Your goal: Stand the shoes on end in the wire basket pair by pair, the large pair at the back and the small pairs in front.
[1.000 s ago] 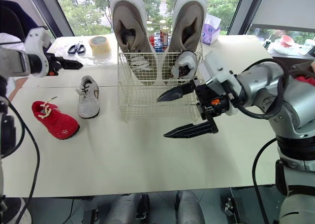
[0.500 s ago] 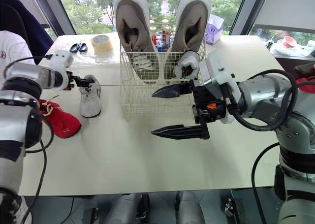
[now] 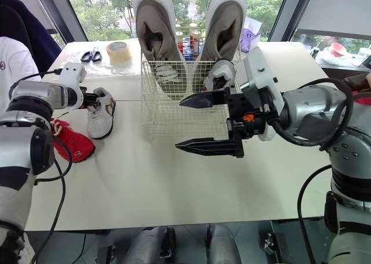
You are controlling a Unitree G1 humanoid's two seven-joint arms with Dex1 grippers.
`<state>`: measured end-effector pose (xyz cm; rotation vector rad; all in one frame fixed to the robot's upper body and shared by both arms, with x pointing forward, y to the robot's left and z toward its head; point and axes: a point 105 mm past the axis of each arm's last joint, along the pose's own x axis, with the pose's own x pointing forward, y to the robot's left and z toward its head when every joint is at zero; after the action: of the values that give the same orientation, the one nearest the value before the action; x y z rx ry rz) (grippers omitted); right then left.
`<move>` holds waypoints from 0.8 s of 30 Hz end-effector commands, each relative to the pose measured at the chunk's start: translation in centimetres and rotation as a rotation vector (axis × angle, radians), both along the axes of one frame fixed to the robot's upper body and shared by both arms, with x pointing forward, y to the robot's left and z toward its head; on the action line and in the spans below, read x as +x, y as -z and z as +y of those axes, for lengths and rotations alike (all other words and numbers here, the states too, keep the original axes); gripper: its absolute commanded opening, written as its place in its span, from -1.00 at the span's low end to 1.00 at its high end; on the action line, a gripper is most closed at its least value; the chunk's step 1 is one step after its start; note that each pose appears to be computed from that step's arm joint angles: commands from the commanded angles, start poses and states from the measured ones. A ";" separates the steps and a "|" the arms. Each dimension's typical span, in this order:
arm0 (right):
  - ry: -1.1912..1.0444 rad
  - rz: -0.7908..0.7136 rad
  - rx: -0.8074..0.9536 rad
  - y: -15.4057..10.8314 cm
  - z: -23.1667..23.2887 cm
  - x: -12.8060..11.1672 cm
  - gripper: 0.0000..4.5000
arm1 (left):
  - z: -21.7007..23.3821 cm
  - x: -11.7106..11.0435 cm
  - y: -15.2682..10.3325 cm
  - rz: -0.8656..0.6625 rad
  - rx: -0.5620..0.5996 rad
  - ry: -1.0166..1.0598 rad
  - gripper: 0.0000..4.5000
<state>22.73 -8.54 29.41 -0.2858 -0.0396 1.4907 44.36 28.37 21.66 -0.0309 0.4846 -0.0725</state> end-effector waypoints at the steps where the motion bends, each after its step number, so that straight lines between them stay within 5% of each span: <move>1: 0.019 -0.055 -0.002 -0.8 -0.5 0.4 1.00 | -1.4 0.1 -11.9 -0.357 -0.246 0.017 -0.98; 3: 0.029 -0.059 0.003 -0.9 -0.7 0.7 1.00 | -1.8 -0.6 -15.7 -0.478 -0.368 0.023 -0.98; 5: 0.045 -0.050 0.015 -1.1 -1.1 1.1 1.00 | -2.1 -2.2 -19.7 -0.685 -0.241 0.068 -0.98; 8: 0.043 -0.018 -0.001 -0.8 -1.5 1.3 1.00 | -5.9 -8.7 -22.5 -1.034 -0.277 0.244 -0.98; 10: 0.046 -0.009 -0.014 -0.9 -1.9 1.6 1.00 | -7.4 -12.0 -21.6 -1.134 -0.314 0.260 -0.98; 13: 0.051 -0.003 -0.017 -1.5 -2.2 2.4 1.00 | -9.1 -14.9 -19.7 -1.205 -0.218 0.217 -0.98; 24: -0.012 0.064 -0.081 -0.9 -1.6 3.4 1.00 | -17.5 -14.5 -14.1 -1.252 -0.069 0.406 -0.98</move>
<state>26.80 -9.87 29.79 -0.2620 0.0781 1.5037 30.79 12.15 34.88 -0.0164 -0.6724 -0.4521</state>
